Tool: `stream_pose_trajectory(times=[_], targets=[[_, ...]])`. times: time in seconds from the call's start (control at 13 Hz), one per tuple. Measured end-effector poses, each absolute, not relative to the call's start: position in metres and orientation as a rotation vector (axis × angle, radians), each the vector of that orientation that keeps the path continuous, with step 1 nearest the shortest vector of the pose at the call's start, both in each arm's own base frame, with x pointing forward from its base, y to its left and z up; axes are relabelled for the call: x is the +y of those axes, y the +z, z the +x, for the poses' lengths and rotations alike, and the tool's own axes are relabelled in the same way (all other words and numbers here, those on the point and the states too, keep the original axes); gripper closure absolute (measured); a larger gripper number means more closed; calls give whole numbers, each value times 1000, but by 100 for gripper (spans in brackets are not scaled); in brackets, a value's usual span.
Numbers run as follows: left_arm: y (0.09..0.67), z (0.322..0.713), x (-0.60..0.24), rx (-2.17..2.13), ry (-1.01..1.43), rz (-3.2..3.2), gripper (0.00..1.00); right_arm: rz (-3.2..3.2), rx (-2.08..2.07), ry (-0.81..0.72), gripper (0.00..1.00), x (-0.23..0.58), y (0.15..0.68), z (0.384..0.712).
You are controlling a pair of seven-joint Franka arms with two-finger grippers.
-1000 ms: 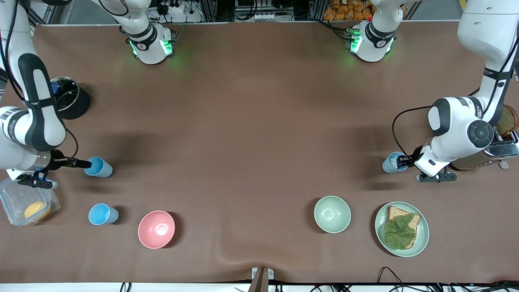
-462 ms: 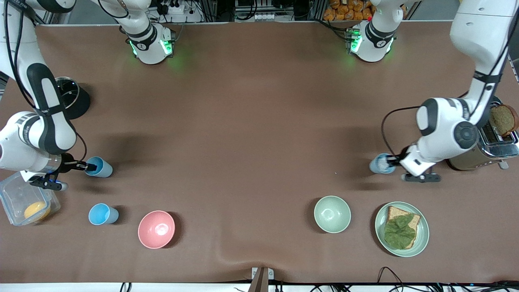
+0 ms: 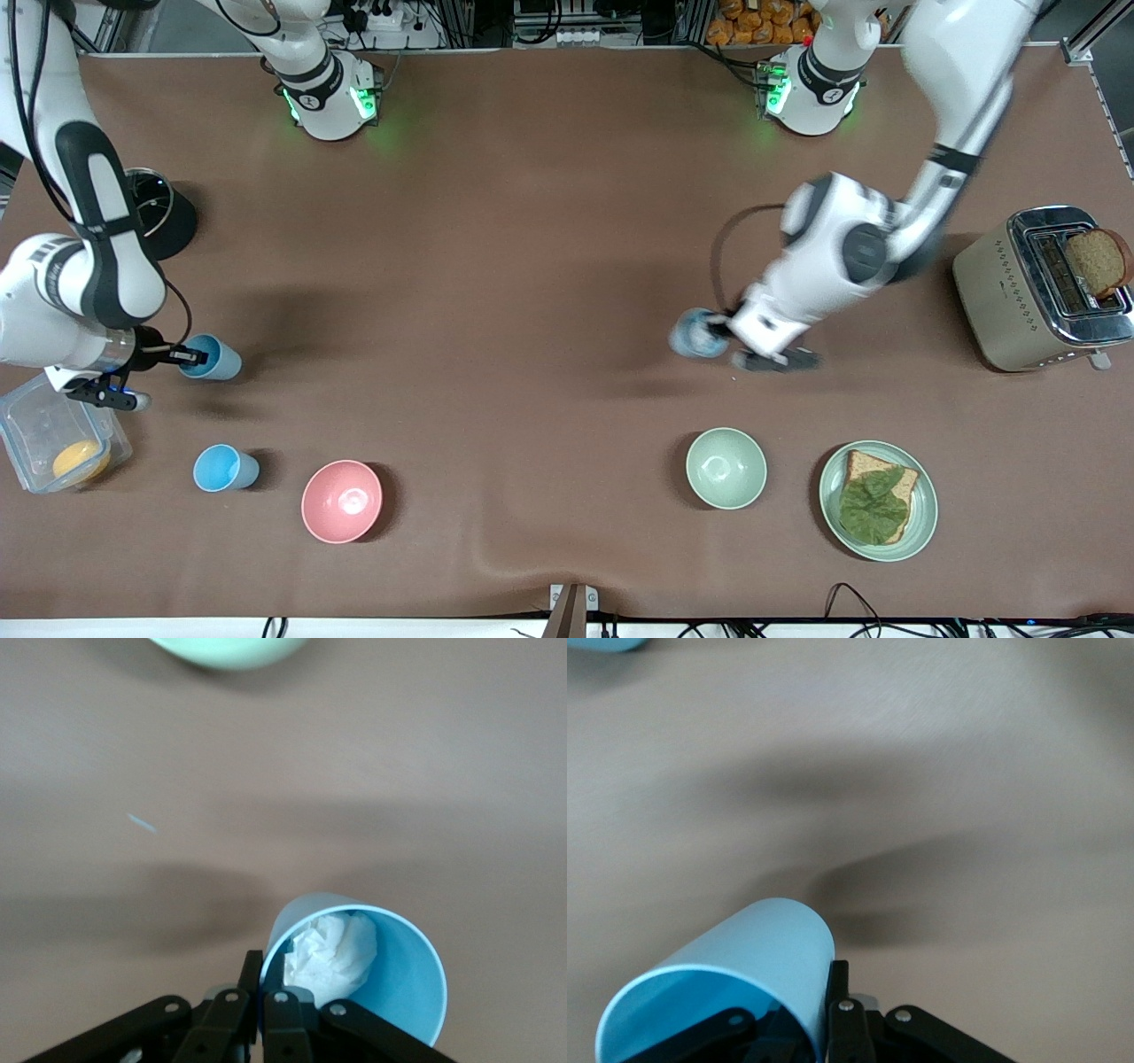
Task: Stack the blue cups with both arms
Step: 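Set the tissue cup mid-table with the left gripper while the right gripper lifts its cup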
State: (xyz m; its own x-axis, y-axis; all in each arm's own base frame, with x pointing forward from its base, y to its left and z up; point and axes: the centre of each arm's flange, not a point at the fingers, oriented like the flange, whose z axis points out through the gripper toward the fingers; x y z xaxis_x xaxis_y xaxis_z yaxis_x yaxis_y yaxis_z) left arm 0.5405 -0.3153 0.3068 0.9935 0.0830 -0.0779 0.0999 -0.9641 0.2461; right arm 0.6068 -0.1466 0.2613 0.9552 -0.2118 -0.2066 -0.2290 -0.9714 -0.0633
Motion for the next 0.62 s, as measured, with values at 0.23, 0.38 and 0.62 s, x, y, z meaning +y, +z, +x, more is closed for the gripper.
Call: stream_pose_trajectory(times=[0.23, 0.38, 0.62], targets=[[310, 461, -444, 262, -183, 2881, 97, -3000, 344, 426, 96, -80, 335, 598], [296, 417, -494, 269, -200, 2918, 97, -2972, 294, 509, 96, -39, 377, 583], [259, 386, -521, 273, -142, 2982, 97, -2890, 230, 592, 96, -5, 427, 557]])
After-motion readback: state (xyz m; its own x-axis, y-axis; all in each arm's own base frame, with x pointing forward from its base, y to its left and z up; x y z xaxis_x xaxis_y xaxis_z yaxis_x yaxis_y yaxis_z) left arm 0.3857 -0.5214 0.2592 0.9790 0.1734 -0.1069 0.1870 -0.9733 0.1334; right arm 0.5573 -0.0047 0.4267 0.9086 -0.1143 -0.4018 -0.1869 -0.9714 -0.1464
